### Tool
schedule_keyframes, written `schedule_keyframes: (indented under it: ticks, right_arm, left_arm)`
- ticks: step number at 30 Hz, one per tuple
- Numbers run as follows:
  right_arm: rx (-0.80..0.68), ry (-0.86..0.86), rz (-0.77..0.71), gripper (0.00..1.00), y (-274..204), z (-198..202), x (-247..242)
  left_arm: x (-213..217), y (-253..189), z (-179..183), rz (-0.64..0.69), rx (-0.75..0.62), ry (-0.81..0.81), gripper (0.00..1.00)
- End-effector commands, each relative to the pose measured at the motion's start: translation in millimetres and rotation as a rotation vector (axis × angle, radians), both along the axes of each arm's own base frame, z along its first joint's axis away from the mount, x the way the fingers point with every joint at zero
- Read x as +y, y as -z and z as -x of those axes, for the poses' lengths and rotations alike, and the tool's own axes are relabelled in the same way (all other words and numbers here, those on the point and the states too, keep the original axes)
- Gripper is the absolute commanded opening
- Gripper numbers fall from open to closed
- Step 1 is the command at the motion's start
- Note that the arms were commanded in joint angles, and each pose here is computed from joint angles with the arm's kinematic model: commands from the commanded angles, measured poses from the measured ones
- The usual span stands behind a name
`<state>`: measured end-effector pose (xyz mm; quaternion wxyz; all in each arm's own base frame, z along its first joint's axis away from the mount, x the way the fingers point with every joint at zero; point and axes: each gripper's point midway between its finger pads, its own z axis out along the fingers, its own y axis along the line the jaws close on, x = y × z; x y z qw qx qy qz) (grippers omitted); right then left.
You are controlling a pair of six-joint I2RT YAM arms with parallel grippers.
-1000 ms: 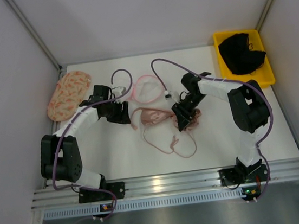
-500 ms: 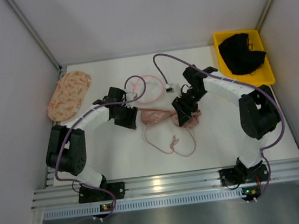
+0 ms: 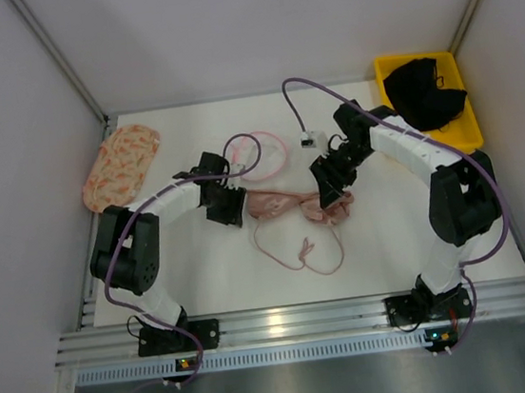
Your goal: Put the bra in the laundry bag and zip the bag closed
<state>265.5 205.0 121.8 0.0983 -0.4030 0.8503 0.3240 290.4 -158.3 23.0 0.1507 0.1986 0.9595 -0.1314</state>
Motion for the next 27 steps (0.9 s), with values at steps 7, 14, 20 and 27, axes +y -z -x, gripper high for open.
schedule_keyframes:
  ticks: [7,14,20,27]
  right_arm:
    - [-0.073,0.031,-0.023,0.66,-26.3,-11.1,-12.3]
    - [-0.076,0.042,-0.02,0.62,-23.7,-10.5,-19.2]
    - [-0.07,0.036,-0.013,0.61,-20.2,-4.8,-23.8]
    - [-0.049,0.016,-0.003,0.59,-19.1,3.2,-27.0]
  left_arm:
    - [-14.8,-3.5,-24.6,0.054,-0.042,-0.017,0.26]
    - [-18.2,-45.0,-5.8,0.155,-0.021,0.1,0.0]
    - [-57.5,-126.4,9.3,0.464,-0.029,0.283,0.0]
    - [-91.1,-129.7,12.2,0.568,0.082,0.306,0.0]
